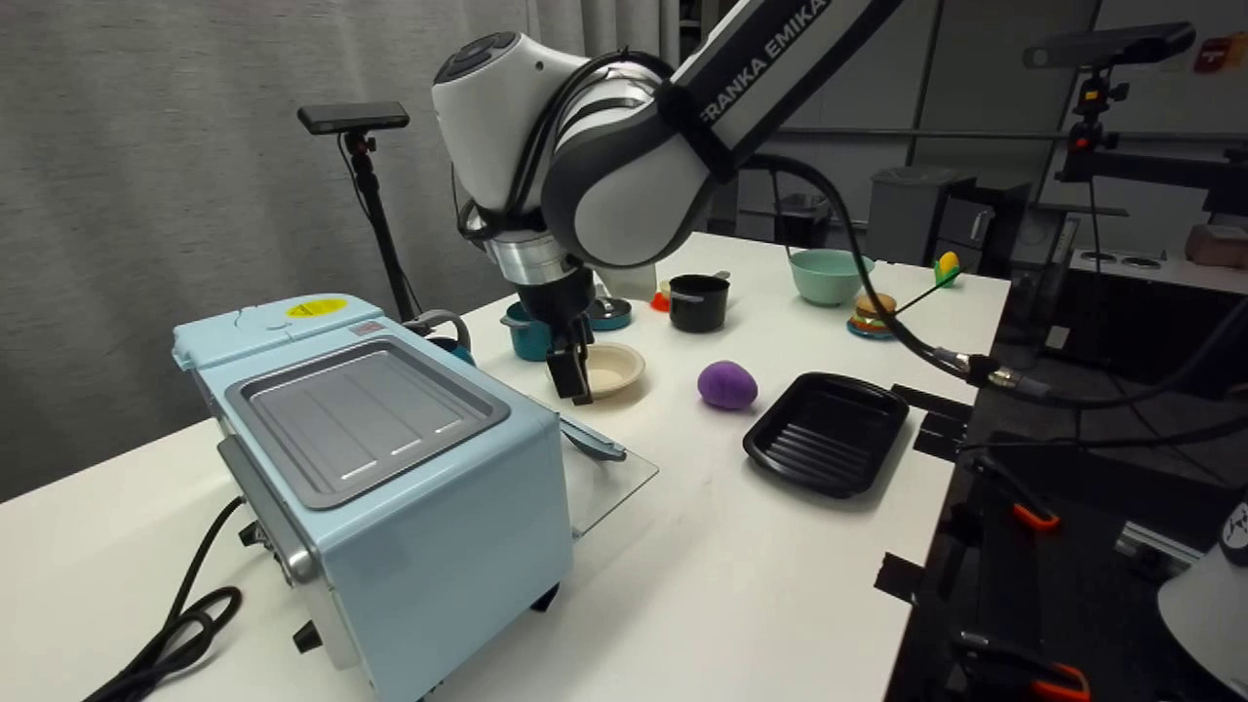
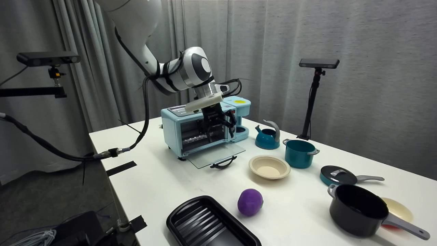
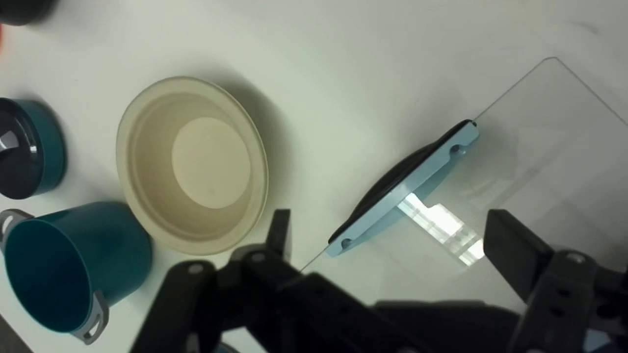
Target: Open and close the oven
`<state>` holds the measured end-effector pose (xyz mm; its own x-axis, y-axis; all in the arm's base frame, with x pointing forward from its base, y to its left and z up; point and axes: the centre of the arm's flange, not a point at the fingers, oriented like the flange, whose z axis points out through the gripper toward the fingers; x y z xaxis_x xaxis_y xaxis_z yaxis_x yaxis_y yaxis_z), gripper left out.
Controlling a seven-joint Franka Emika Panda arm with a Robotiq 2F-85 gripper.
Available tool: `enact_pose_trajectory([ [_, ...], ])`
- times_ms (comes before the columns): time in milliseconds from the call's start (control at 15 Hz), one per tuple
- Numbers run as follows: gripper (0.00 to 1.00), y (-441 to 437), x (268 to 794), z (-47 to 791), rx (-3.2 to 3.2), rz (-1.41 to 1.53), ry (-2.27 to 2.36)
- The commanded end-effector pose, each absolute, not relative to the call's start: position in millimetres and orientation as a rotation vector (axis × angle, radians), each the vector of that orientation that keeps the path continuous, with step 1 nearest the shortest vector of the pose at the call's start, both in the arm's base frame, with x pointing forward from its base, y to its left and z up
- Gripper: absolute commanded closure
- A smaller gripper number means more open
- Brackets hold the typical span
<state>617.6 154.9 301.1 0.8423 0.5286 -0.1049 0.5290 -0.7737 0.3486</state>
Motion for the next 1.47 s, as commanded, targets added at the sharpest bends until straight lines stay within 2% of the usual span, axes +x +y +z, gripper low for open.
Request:
enact_pose_trajectory([
  [0, 0.0, 139, 602, 321, 2.713, 0.04, 0.802],
  [800, 0.0, 84, 588, 278, 2.87, -0.036, 0.64],
  [1400, 0.0, 79, 594, 230, 2.923, -0.142, 0.554],
])
